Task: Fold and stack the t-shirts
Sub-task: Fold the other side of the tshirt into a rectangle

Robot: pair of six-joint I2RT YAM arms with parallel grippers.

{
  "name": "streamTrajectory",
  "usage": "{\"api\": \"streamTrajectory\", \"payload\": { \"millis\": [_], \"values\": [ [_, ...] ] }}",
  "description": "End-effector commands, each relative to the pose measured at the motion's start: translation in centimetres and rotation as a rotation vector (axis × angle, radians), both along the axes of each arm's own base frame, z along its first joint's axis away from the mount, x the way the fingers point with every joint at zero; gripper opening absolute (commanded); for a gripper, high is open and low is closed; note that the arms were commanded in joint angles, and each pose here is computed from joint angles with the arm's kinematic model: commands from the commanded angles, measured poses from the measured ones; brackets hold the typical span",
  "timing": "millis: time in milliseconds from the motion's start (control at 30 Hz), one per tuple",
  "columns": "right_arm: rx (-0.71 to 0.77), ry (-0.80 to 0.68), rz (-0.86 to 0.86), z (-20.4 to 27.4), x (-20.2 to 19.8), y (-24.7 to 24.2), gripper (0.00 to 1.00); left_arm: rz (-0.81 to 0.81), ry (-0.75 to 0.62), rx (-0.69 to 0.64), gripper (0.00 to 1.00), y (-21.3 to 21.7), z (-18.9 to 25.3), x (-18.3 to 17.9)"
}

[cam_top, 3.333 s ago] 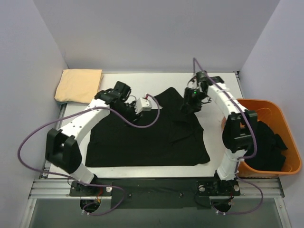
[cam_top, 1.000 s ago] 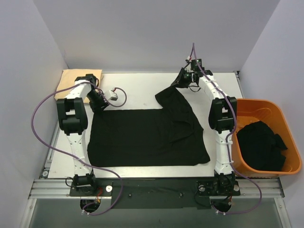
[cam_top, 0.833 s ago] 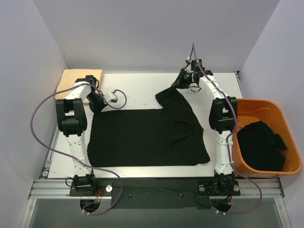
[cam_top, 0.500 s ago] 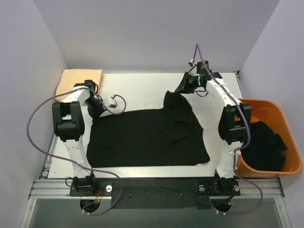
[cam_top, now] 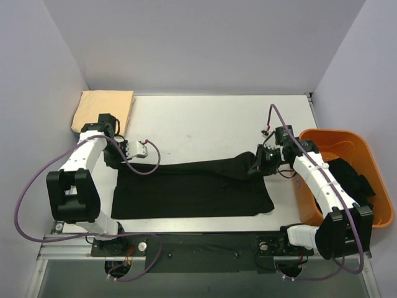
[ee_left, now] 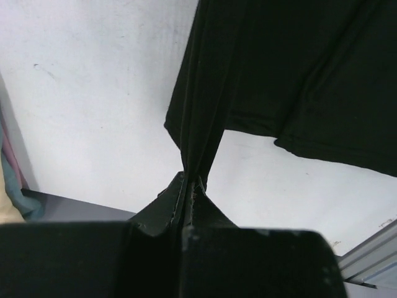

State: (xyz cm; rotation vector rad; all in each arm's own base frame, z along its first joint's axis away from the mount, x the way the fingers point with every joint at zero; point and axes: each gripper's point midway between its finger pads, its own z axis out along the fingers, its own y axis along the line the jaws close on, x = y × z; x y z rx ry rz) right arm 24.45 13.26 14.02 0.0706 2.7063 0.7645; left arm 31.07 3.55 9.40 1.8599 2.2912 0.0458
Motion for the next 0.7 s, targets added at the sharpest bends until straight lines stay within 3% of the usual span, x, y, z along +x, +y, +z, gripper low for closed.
{"api": "streamTrajectory", "payload": {
  "millis": [0, 100, 200, 333, 433, 533, 667],
  "values": [
    [-0.078, 0.152, -0.067, -2.2, -4.8, -2.2, 0.0, -0.064, 0.062, -0.016, 0.0, -0.7, 0.0, -2.9],
    [-0.121, 0.163, -0.154, -2.6, -5.1, -4.2, 0.0, -0.036, 0.039, -0.021, 0.0, -1.0, -0.4, -2.6],
    [-0.122, 0.095, -0.167, -1.6, -2.9, -4.8, 0.0, -0.002, -0.083, -0.044, 0.0, -1.6, 0.4, 1.0],
    [-0.145, -0.076, -0.156, 1.8, 4.3, -5.1, 0.0, 0.072, -0.265, -0.063, 0.0, -1.7, 2.8, 6.9],
    [-0.178, -0.103, -0.171, 2.5, 9.1, -6.0, 0.0, 0.085, -0.331, -0.046, 0.0, -1.2, 3.6, 9.8],
    [-0.186, -0.152, -0.217, 4.5, 13.1, -7.2, 0.0, 0.05, -0.341, -0.037, 0.0, -2.4, 3.4, 10.8],
    [-0.169, -0.126, -0.204, 4.0, 13.6, -7.1, 0.0, 0.048, -0.313, -0.027, 0.0, -2.2, 2.4, 10.0]
  ]
}}
